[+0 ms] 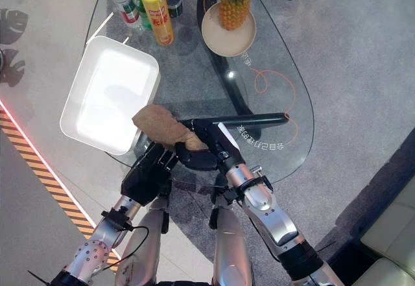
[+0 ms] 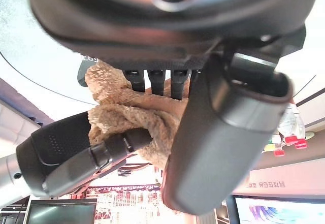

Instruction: Wipe the table with a cloth and put it in the basket.

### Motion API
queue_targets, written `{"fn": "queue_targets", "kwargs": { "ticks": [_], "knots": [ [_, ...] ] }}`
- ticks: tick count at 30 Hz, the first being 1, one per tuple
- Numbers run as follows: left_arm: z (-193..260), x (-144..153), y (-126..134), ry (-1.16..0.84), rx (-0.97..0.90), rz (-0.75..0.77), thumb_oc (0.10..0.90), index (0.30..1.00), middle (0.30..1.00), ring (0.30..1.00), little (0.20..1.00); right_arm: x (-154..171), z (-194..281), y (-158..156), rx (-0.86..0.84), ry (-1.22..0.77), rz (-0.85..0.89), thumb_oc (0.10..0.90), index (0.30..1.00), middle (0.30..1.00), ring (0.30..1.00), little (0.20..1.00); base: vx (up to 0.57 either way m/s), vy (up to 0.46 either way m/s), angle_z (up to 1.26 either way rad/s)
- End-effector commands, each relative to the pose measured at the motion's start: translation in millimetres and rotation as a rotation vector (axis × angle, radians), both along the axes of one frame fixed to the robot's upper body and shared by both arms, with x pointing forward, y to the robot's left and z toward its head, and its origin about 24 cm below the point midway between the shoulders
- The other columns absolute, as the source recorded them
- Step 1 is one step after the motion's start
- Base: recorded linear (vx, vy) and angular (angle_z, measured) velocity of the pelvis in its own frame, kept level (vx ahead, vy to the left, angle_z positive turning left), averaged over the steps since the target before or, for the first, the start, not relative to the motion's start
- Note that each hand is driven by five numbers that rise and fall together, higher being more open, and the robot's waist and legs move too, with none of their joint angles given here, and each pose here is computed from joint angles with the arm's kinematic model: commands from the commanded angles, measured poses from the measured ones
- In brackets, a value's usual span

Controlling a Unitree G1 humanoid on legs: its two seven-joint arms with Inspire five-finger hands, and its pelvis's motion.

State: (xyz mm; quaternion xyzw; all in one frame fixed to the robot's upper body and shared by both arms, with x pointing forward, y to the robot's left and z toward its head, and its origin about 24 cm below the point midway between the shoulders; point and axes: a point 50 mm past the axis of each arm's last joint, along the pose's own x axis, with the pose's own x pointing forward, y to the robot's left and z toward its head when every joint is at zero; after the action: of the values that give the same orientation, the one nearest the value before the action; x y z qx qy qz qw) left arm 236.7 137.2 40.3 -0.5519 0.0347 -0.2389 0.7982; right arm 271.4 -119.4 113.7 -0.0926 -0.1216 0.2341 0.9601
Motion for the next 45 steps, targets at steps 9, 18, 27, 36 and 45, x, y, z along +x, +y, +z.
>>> {"fn": "queue_targets", "kwargs": {
  "ticks": [9, 18, 27, 36, 45],
  "knots": [
    [58, -8, -17, -0.305, -0.171, -0.095, 0.8, 0.9, 0.9, 0.9, 0.9, -10, 24, 9, -0.013, -0.145, 0.009, 0.1, 0.3, 0.3, 0.3, 0.2, 0.0, 0.0, 0.0],
    [59, -10, -13, -0.324, -0.25, -0.078, 0.8, 0.9, 0.9, 0.9, 0.9, -13, 17, 9, -0.044, -0.118, 0.039, 0.1, 0.3, 0.3, 0.3, 0.2, 0.0, 0.0, 0.0],
    [72, -4, -6, -0.431, -0.322, -0.007, 0.8, 0.9, 0.9, 0.9, 0.9, -16, 10, 23, -0.176, -0.085, 0.156, 0.1, 0.3, 0.3, 0.3, 0.2, 0.0, -0.001, 0.0],
    [80, 1, -4, -0.449, -0.31, 0.006, 0.8, 0.9, 0.9, 0.9, 0.9, -15, 11, 28, -0.293, -0.102, 0.226, 0.1, 0.3, 0.3, 0.3, 0.2, 0.0, 0.0, 0.0],
    [82, 1, -4, -0.449, -0.283, 0.01, 0.8, 0.9, 0.9, 0.9, 0.9, -16, 9, 27, -0.418, -0.095, 0.286, 0.1, 0.3, 0.3, 0.3, 0.2, 0.0, 0.0, 0.0]
  ]
}}
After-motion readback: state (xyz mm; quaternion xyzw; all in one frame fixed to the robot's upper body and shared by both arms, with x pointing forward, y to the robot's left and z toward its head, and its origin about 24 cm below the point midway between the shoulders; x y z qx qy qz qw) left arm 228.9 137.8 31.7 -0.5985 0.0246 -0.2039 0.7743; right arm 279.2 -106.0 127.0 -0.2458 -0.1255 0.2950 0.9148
